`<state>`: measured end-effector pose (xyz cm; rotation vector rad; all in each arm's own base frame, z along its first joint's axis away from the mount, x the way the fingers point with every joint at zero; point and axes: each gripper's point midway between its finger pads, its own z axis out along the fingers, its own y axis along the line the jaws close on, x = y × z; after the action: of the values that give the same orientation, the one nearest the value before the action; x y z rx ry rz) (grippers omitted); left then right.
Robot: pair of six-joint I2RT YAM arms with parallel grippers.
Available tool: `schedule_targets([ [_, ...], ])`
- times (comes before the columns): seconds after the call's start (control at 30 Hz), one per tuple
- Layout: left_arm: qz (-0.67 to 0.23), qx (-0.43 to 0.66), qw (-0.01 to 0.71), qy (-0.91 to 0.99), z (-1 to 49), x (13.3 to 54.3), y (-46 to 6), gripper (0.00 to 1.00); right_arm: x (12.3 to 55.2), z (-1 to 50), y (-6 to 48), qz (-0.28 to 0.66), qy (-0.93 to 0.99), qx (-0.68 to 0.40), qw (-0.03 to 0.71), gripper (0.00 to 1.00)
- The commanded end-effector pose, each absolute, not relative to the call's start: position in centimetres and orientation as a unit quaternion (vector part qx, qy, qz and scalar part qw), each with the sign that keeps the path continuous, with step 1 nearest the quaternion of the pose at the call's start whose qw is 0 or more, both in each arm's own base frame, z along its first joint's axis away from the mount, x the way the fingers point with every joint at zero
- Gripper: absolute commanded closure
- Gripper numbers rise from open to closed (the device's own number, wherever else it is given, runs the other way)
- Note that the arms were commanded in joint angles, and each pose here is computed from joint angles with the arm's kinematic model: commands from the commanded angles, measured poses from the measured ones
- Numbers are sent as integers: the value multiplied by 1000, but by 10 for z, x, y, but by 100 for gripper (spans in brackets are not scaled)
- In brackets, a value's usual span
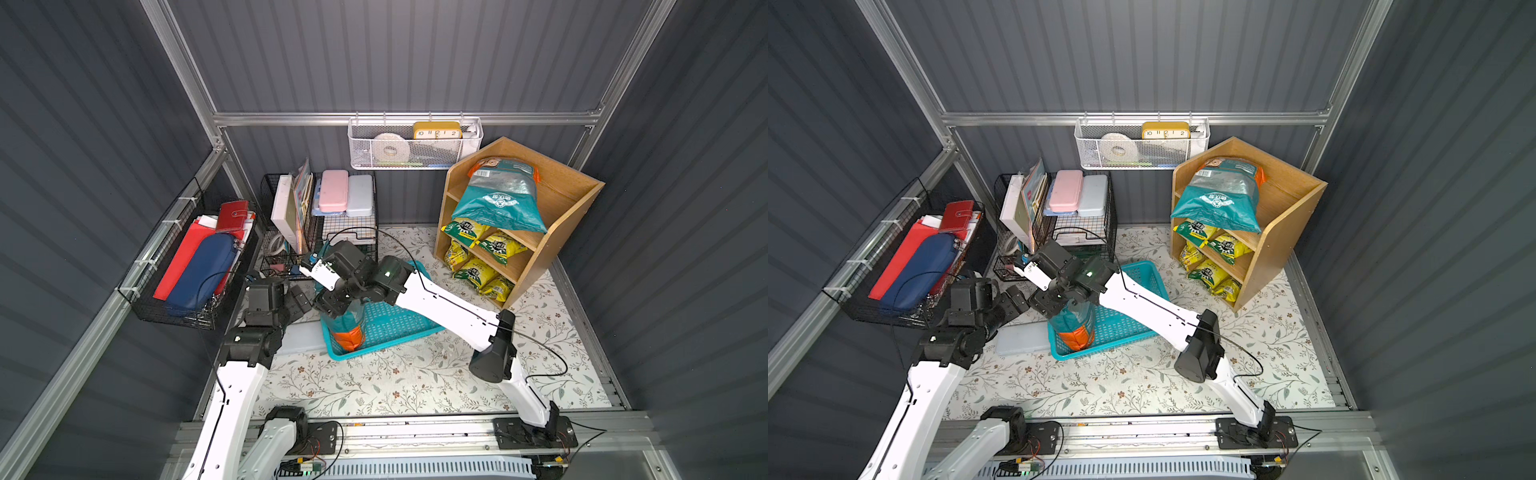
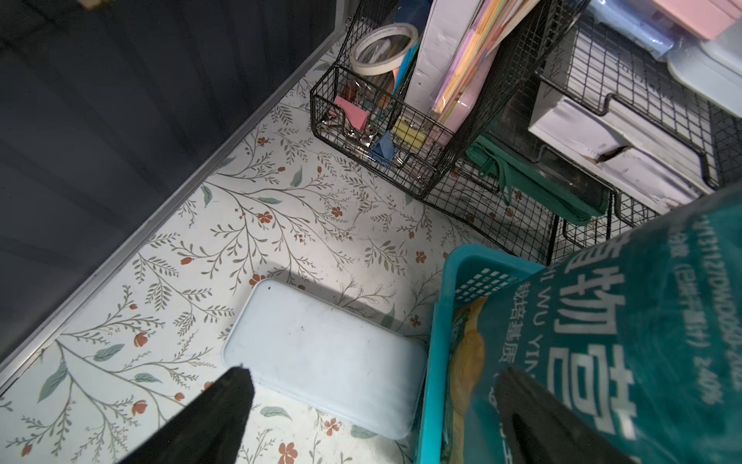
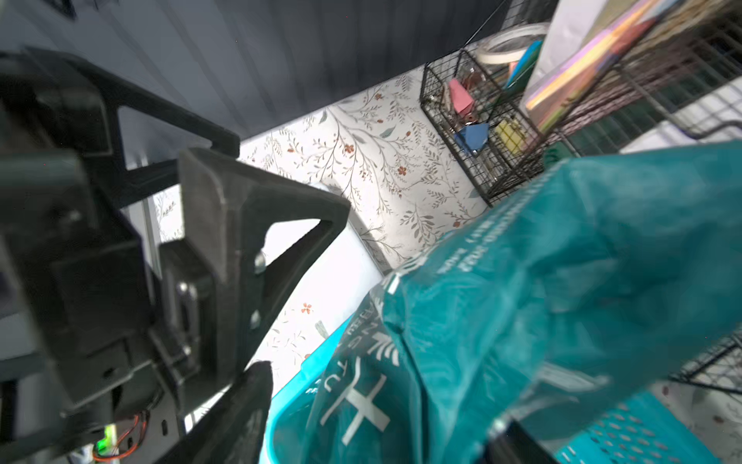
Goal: Take down the fertilizer bag from the shelf
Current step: Place the fertilizer bag in the storage box, then pick up the fertilizer bag from the shelf.
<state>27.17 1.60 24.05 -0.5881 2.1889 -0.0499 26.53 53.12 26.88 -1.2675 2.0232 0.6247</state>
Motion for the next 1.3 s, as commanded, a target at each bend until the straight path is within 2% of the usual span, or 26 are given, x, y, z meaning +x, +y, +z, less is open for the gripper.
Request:
schedule_targets([
  [0.0,-39,-216,433,874,257,277,8,0,275,344,514,263,748,-453,409,25],
  [0.03,-46,-213,435,874,260,279,6,1,279,357,507,266,745,-443,422,22],
  [0.27,-76,-171,469,863,283,293,-8,1,313,421,445,239,748,-370,497,19],
  [0.5,-138,-96,496,852,328,317,-40,1,356,456,320,185,796,-239,525,19],
  [0.63,-155,-14,487,859,347,336,-88,1,366,465,242,172,815,-132,537,19],
  [0.8,-164,92,495,849,363,347,-166,1,356,457,181,176,819,15,546,19],
  [1.03,-203,119,479,845,347,351,-214,1,349,415,160,264,773,179,549,16],
  [1.2,-204,132,460,854,332,338,-226,1,377,417,157,337,709,248,568,12],
  [1.27,-194,128,448,863,319,334,-221,1,393,418,157,359,692,263,569,8],
])
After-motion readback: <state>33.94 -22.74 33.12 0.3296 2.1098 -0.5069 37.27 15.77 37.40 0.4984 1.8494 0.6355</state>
